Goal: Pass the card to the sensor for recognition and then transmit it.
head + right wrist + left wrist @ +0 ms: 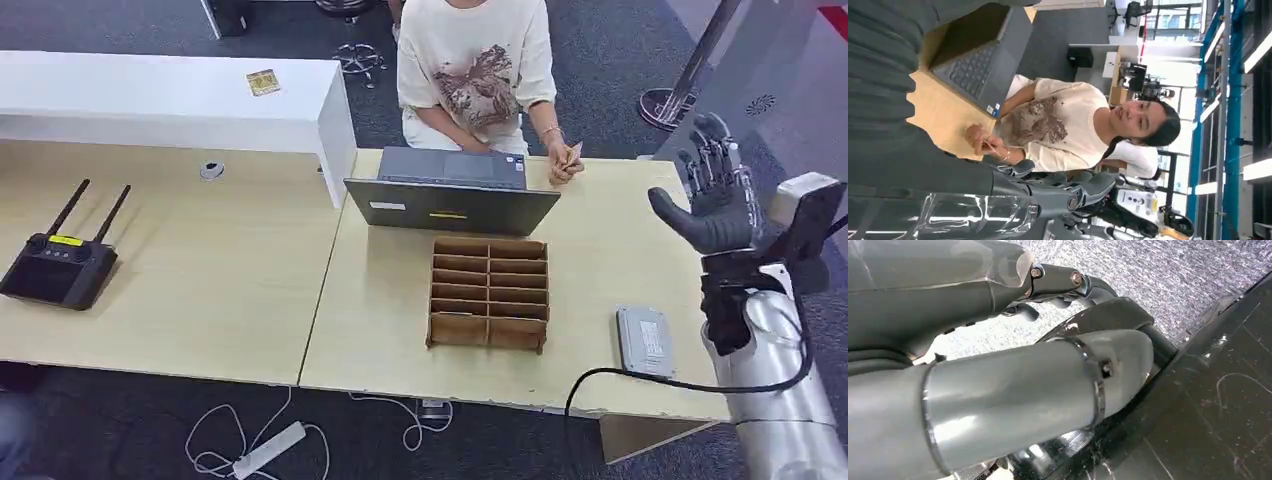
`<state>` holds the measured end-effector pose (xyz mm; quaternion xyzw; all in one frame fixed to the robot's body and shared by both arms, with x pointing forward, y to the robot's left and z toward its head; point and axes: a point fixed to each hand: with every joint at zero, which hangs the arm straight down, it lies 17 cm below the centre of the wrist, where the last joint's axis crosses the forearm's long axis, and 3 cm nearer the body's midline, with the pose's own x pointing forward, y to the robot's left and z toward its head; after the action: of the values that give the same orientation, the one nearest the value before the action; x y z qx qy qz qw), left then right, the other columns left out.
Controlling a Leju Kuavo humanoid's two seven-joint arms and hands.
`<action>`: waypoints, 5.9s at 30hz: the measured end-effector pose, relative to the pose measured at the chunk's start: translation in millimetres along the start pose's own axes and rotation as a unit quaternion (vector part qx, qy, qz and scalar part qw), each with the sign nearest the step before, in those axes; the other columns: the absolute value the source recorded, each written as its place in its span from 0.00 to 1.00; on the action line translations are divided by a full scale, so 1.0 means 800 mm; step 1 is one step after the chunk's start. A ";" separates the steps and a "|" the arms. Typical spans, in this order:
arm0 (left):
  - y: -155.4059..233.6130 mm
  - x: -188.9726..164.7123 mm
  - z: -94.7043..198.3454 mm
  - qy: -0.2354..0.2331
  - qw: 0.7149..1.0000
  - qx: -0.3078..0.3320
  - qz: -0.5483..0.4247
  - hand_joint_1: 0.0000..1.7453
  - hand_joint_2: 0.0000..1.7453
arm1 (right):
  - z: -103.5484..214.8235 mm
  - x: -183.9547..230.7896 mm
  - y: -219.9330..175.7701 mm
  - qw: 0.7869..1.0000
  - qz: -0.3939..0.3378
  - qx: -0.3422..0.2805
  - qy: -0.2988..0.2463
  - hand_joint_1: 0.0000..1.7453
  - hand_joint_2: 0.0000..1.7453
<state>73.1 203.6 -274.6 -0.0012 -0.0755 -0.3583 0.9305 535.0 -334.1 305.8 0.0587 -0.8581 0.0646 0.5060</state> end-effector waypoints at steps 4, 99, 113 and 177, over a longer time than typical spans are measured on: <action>-0.001 0.000 0.000 0.003 1.000 0.000 0.003 0.00 0.00 | 0.052 -0.011 0.026 1.000 -0.004 0.012 0.001 0.00 1.00; -0.008 0.004 0.001 0.004 1.000 -0.009 -0.012 0.00 0.00 | 0.218 -0.153 0.173 0.724 0.651 0.088 0.213 0.00 1.00; -0.008 0.005 0.001 0.004 1.000 -0.010 -0.014 0.00 0.00 | 0.208 -0.171 0.169 0.725 0.645 0.097 0.220 0.00 1.00; -0.009 0.005 0.002 0.004 1.000 -0.013 -0.019 0.00 0.00 | 0.195 -0.215 0.180 0.712 0.648 0.146 0.228 0.22 1.00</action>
<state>70.8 195.6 -273.1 -0.0106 -0.0670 -0.3773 0.9236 459.5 -212.6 73.2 -0.4551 -0.5239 0.5131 0.5052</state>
